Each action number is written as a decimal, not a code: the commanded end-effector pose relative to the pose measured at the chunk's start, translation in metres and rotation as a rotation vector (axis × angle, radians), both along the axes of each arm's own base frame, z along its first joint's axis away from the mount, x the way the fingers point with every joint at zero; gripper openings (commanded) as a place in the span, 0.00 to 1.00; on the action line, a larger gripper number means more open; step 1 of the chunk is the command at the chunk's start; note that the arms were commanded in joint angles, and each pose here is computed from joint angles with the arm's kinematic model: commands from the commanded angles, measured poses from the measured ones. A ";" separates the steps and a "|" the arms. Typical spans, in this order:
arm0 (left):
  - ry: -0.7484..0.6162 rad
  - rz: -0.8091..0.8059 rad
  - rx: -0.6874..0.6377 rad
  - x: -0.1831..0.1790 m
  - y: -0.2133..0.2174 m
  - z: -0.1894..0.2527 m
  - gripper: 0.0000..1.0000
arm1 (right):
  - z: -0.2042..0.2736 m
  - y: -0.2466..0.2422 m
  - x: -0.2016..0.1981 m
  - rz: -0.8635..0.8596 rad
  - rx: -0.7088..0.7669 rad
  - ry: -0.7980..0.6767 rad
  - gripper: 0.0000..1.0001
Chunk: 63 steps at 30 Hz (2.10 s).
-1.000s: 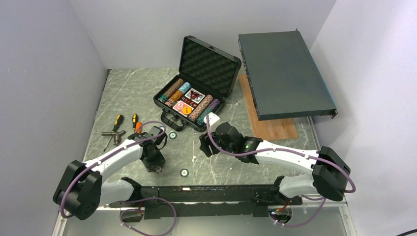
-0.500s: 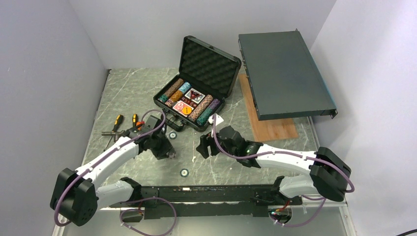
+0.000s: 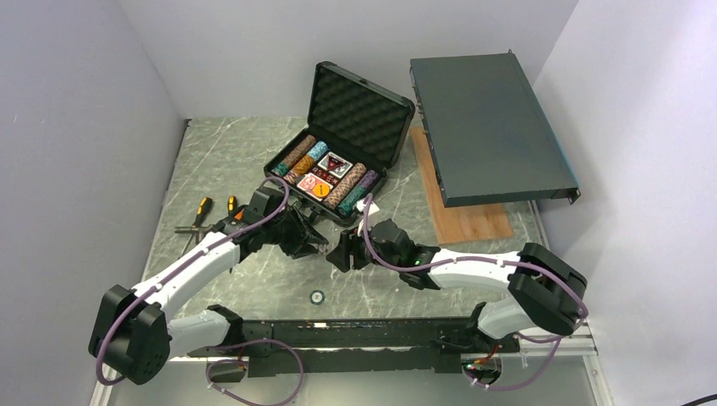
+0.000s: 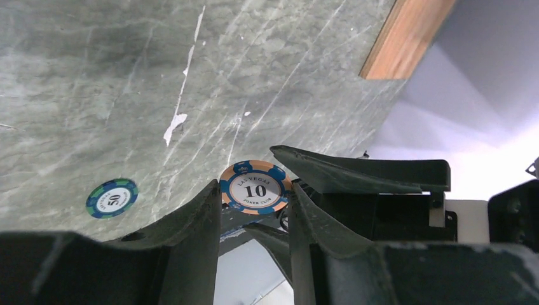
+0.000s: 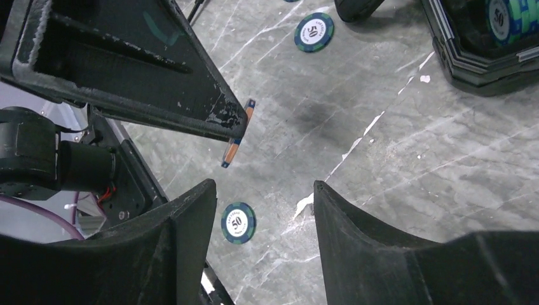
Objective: Pack up texas hold em set
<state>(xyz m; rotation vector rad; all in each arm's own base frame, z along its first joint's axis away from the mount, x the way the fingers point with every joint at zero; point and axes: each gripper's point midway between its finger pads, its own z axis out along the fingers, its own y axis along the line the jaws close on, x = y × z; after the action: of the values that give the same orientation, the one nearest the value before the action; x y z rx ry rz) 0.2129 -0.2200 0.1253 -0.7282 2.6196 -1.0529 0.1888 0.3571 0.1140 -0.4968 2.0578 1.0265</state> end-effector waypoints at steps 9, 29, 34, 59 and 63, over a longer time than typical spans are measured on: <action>-0.003 -0.010 -0.090 0.004 -0.013 0.008 0.28 | 0.029 0.025 0.011 -0.026 0.112 -0.010 0.56; 0.007 -0.043 -0.079 0.001 -0.014 -0.002 0.32 | 0.022 0.036 0.013 -0.018 0.113 0.009 0.27; 0.006 -0.046 -0.079 -0.001 -0.013 -0.003 0.32 | 0.020 0.038 0.016 -0.023 0.103 0.011 0.08; -1.083 -0.652 -0.384 -0.071 -0.017 0.113 0.64 | 0.133 -0.009 -0.061 0.552 0.440 -0.108 0.00; -1.097 -0.677 -0.409 -0.079 -0.017 0.115 0.47 | 0.140 -0.008 -0.067 0.593 0.468 -0.108 0.00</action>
<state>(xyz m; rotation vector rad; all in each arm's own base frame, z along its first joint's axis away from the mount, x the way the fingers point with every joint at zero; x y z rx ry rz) 0.1540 -0.2333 0.2166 0.4268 1.8372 -1.4992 0.1356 0.3481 0.2173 -0.8187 1.6957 1.6334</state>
